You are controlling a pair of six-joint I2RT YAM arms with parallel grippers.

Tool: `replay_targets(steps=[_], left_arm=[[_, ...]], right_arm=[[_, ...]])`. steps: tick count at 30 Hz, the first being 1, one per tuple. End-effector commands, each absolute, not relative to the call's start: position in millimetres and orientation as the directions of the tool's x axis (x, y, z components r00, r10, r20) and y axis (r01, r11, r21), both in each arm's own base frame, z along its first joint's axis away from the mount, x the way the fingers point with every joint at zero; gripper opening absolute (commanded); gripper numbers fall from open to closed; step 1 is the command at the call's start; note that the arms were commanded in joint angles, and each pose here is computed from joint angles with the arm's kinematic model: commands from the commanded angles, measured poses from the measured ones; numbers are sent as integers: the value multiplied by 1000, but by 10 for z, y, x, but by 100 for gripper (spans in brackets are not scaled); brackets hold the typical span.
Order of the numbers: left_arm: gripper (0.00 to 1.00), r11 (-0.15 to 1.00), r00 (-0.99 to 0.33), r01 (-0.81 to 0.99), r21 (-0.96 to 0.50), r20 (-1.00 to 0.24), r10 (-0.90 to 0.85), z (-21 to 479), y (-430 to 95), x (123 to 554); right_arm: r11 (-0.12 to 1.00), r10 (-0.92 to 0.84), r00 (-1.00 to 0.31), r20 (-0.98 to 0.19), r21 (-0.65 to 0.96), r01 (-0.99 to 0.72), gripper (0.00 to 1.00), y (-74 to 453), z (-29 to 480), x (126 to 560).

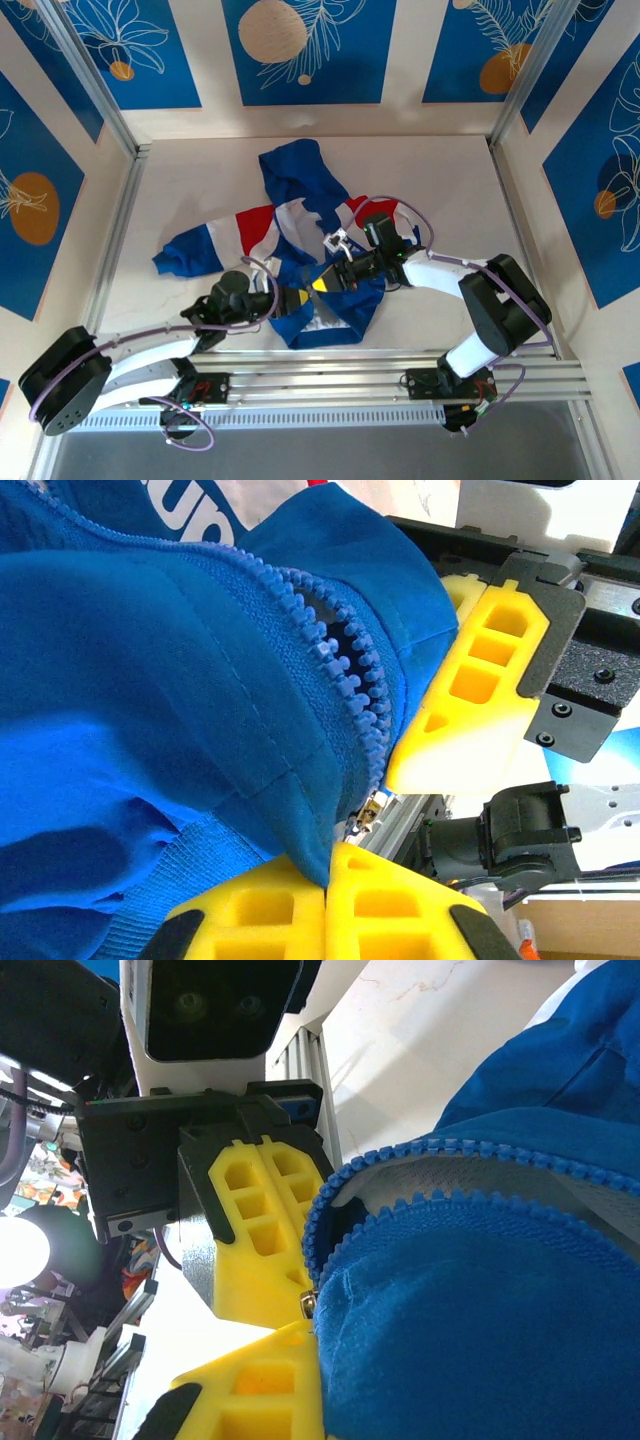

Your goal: Zip up the jacket

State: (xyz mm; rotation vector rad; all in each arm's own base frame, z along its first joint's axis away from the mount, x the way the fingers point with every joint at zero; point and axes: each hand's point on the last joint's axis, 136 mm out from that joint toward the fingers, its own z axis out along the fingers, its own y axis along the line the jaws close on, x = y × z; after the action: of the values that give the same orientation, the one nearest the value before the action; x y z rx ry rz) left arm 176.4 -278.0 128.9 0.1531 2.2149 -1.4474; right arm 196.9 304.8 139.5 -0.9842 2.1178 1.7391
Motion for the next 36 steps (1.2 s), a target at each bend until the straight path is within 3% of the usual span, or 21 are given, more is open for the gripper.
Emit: replay_targets(steps=[1, 4, 8, 11, 18, 32, 36], left_arm=[[2, 462, -888, 355, -813, -448, -107, 1212, -2703, 1655], [25, 467, -866, 373, -802, -481, -135, 1300, -2630, 1672], [48, 470, -841, 383, -796, -510, -179, 1395, -2547, 1702], [58, 462, -828, 368, -807, -510, -233, 1439, -2497, 1742], [53, 391, -810, 353, -850, -487, -327, 1535, -2517, 1835], [42, 311, -809, 385, -869, -480, -340, 1621, -2641, 1866], [31, 303, -813, 385, -872, -476, -337, 1603, -2668, 1876]], right_arm=[[11, -352, -717, -602, 763, -646, 0, 3063, 1497, 1958], [4, -352, -718, -600, 766, -643, 0, 3061, 1507, 1946], [-5, -354, -719, -599, 769, -639, 0, 3063, 1520, 1932], [-5, -352, -719, -599, 769, -639, 0, 3066, 1525, 1936], [-8, -347, -721, -600, 770, -638, 0, 3087, 1536, 1952], [-14, -348, -720, -601, 771, -637, 0, 3123, 1550, 1960], [-16, -341, -721, -603, 771, -637, 0, 3134, 1563, 1978]])
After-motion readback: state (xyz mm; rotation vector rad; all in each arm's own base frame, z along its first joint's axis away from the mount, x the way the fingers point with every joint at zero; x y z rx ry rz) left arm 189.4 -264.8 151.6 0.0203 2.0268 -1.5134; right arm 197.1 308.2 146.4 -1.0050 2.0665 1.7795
